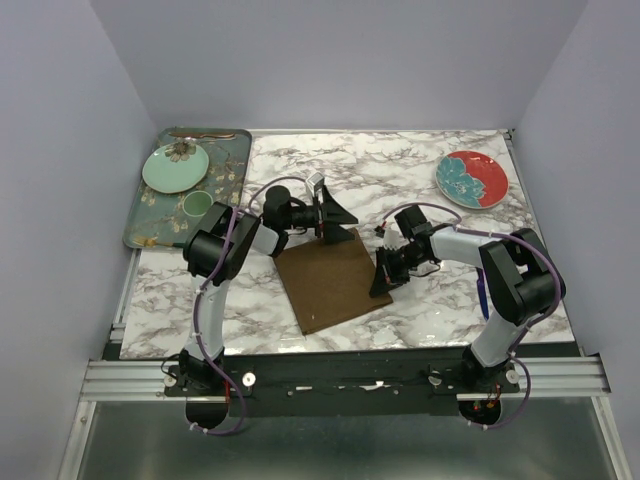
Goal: Fold the napkin into a case and place the utensils inside
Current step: Smooth out the square-folded napkin at the center of the board.
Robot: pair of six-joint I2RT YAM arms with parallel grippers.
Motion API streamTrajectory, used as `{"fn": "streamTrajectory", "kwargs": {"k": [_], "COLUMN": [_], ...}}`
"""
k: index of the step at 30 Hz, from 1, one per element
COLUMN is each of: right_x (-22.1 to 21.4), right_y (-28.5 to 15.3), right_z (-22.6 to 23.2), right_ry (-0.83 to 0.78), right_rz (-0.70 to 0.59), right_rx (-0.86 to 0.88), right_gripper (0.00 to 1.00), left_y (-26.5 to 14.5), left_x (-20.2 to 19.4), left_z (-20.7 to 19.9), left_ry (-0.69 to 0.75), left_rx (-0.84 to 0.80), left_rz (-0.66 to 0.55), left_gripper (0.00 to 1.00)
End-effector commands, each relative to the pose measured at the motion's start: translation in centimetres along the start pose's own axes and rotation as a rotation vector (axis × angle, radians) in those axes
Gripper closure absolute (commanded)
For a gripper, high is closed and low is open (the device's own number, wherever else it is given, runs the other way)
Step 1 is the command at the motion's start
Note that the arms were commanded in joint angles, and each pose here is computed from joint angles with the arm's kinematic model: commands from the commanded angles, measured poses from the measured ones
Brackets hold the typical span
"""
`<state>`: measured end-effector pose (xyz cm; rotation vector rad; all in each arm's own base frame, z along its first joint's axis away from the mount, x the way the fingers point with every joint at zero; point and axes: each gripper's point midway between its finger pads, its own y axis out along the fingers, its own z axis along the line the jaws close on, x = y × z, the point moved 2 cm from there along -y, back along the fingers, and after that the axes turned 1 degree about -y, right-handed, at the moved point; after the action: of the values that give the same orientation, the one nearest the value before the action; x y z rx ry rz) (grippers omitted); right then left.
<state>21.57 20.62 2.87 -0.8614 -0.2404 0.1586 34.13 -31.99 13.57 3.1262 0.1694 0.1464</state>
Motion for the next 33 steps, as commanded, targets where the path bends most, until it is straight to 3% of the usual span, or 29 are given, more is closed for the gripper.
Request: {"fn": "streamTrajectory", "kwargs": {"k": [1, 9, 16, 18, 19, 20, 23, 24, 26, 27, 28, 30, 33], "right_x": [-0.6, -0.8, -0.4, 0.0, 0.4, 1.0, 3.2, 3.7, 5.3, 5.8, 6.8, 8.0, 10.4], "right_y": [0.6, 0.7, 0.7, 0.5, 0.2, -0.5, -2.5, -3.1, -4.4, -5.3, -5.6, -6.0, -5.7], "right_z": [-2.4, -3.0, -3.2, -2.2, -1.6, -0.2, 3.5, 4.4, 6.6, 7.5, 8.1, 9.1, 10.0], "right_ry": [0.021, 0.038, 0.042, 0.02, 0.009, -0.016, -0.068, -0.079, -0.12, -0.143, -0.17, -0.188, -0.176], "right_rz": [0.026, 0.037, 0.041, 0.036, 0.021, -0.001, -0.074, -0.093, -0.144, -0.178, -0.215, -0.251, -0.277], "right_rx": [-0.12, -0.154, -0.16, -0.116, -0.093, -0.033, 0.084, 0.108, 0.175, 0.191, 0.211, 0.246, 0.297], "right_gripper": [1.0, 0.99, 0.99, 0.99, 0.99, 0.99, 0.96, 0.9, 0.84, 0.78, 0.76, 0.73, 0.73], "left_y": [-1.0, -4.1, -3.3, -3.6, -3.9, -4.4, -5.5, -5.9, -6.7, -7.1, -7.7, -8.0, -8.5], "left_x": [-0.9, 0.3, 1.1, 1.4, 1.2, 1.3, 0.0, -0.2, -1.7, -2.1, -2.9, -3.5, -3.9], "left_z": [2.8, 7.8, 4.7, 3.2, 3.1, 3.0, 0.8, -0.1, 0.6, 0.4, 1.4, 2.0, 3.4], "left_ry": [-0.025, -0.038, 0.021, 0.142, 0.119, 0.215, 0.283, 0.353, 0.316, 0.328, 0.341, 0.351, 0.33], "left_rx": [0.053, 0.192, 0.165, 0.182, 0.221, 0.234, 0.274, 0.291, 0.33, 0.348, 0.385, 0.413, 0.476], "left_rz": [0.005, -0.036, -0.026, -0.012, 0.007, 0.018, 0.043, 0.04, 0.052, 0.054, 0.068, 0.086, 0.11], "left_gripper": [0.02, 0.03, 0.04, 0.05, 0.07, 0.09, 0.21, 0.32, 0.53, 0.74, 0.82, 0.94, 0.98]}}
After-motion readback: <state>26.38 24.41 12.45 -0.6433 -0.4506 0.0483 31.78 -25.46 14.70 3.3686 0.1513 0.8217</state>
